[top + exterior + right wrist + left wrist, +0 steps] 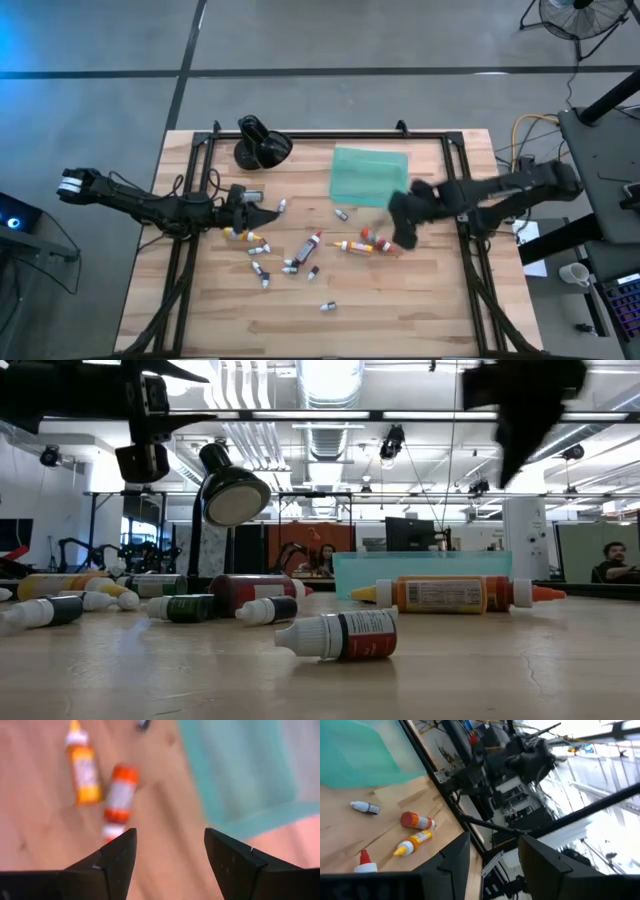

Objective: Pick & Place food coloring
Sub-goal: Put the large orange food coloring bottle into the green bin

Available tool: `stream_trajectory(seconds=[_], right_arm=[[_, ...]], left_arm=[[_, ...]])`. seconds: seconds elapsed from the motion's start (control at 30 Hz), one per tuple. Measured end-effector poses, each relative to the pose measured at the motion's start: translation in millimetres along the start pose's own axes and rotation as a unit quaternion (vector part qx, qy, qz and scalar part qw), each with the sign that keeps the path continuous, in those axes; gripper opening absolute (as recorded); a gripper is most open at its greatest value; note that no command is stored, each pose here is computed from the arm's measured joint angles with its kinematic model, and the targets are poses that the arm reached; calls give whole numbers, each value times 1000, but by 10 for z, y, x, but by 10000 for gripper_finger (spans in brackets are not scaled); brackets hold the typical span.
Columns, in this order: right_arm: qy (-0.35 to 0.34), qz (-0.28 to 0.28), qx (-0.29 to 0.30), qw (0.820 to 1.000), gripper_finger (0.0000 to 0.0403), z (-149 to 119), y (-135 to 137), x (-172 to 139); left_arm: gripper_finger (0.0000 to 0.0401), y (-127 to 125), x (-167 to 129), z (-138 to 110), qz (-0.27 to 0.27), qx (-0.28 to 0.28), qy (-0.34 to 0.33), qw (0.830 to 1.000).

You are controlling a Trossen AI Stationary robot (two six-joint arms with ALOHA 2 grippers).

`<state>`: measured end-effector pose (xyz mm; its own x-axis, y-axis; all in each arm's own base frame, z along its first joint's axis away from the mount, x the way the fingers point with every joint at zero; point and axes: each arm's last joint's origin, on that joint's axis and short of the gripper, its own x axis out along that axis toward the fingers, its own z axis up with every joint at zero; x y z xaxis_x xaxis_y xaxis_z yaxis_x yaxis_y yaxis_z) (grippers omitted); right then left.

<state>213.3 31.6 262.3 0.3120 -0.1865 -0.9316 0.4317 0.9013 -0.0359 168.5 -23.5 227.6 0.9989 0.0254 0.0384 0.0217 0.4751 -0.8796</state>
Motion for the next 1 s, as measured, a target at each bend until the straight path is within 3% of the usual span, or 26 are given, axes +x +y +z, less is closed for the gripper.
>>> stream_trajectory(seconds=[0.17,0.33,0.47,0.67,1.0], right_arm=[[10,22,-14,1000,226,-490,284,227],[23,22,15,999,226,-715,430,426],[28,15,34,999,226,-724,508,530],[18,26,11,999,226,-671,677,753],[21,-21,41,999,226,-678,703,952]], left_arm=[[140,0,0,-12,-7,11,18,1000],[140,16,-1,-23,1,12,25,1000],[140,26,-2,-29,5,9,27,1000],[140,27,-2,-30,5,9,28,1000],[140,28,-3,-31,6,8,29,1000]])
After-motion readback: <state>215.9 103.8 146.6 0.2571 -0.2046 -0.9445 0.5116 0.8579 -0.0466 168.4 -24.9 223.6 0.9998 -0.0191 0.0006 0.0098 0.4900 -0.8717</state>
